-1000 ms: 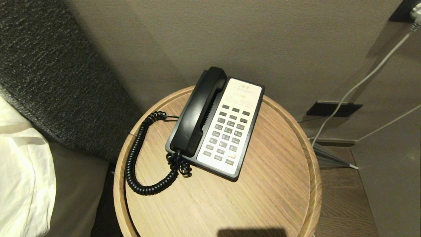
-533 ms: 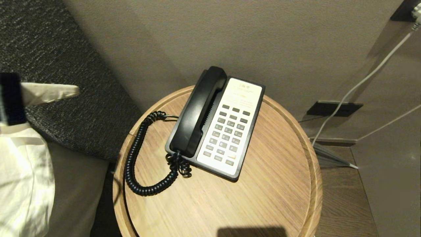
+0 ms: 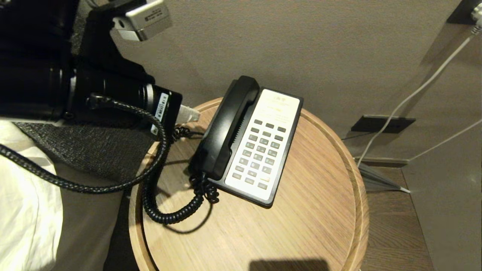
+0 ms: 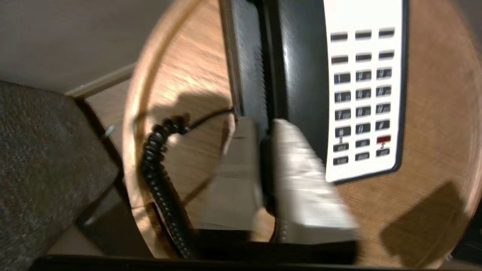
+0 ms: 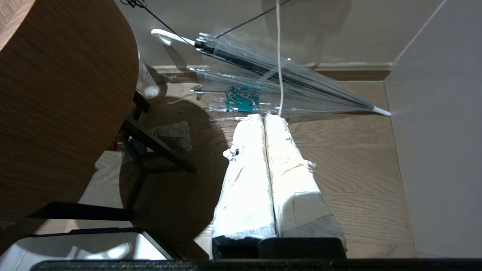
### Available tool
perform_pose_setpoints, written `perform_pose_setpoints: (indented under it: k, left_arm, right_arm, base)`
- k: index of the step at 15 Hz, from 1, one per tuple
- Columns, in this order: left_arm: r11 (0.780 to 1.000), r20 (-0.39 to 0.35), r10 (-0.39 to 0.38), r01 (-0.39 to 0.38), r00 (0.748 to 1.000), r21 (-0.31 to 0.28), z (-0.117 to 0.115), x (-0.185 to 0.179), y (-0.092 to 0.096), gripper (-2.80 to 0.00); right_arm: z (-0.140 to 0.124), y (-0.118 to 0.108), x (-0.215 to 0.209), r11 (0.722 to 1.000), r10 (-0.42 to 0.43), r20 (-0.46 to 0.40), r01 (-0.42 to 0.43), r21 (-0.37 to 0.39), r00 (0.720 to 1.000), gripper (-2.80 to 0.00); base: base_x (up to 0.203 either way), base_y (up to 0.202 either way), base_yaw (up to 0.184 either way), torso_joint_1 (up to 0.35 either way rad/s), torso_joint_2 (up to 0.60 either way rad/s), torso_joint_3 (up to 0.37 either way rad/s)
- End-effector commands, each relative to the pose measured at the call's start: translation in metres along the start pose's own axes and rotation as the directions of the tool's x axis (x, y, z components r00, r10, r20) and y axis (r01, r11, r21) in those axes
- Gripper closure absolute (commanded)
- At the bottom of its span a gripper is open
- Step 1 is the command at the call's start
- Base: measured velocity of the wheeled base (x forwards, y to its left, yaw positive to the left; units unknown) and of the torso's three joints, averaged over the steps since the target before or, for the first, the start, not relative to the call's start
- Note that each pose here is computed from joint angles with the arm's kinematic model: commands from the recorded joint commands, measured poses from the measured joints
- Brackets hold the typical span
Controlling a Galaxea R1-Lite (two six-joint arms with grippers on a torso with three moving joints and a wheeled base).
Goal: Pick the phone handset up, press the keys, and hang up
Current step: Pick up the desk phone handset
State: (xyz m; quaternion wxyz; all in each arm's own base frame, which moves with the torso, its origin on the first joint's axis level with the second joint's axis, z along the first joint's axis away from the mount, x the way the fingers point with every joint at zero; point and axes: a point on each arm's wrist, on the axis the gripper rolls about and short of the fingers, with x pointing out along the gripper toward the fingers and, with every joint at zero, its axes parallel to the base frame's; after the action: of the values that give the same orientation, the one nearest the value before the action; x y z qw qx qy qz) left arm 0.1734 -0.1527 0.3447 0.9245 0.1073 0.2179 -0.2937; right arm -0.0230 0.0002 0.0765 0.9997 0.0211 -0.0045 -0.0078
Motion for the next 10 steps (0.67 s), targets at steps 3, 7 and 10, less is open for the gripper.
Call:
perform_pose_setpoints:
  k: [3, 7, 10]
  left_arm:
    - [0.998, -0.027, 0.034, -0.032, 0.999, 0.048, 0.006, 0.016, -0.018, -2.8]
    - [0.992, -0.066, 0.085, -0.078, 0.994, 0.103, 0.006, 0.037, -0.029, -2.8]
    - [0.987, -0.094, 0.113, -0.101, 0.989, 0.127, 0.003, 0.05, -0.031, -2.8]
  right_arm:
    - [0.0, 0.0, 0.0, 1.0, 0.0, -0.001, 0.0, 0.001, 1.0, 0.0]
    - [0.0, 0.0, 0.0, 1.0, 0.0, -0.001, 0.0, 0.001, 1.0, 0.0]
    - [0.0, 0.0, 0.0, 1.0, 0.0, -0.001, 0.0, 0.001, 1.0, 0.0]
  base:
    - [0.0, 0.0, 0.0, 0.0, 0.0, 0.0]
    - [0.0, 0.0, 0.0, 0.0, 0.0, 0.0]
    - [0.0, 0.0, 0.0, 0.0, 0.0, 0.0]
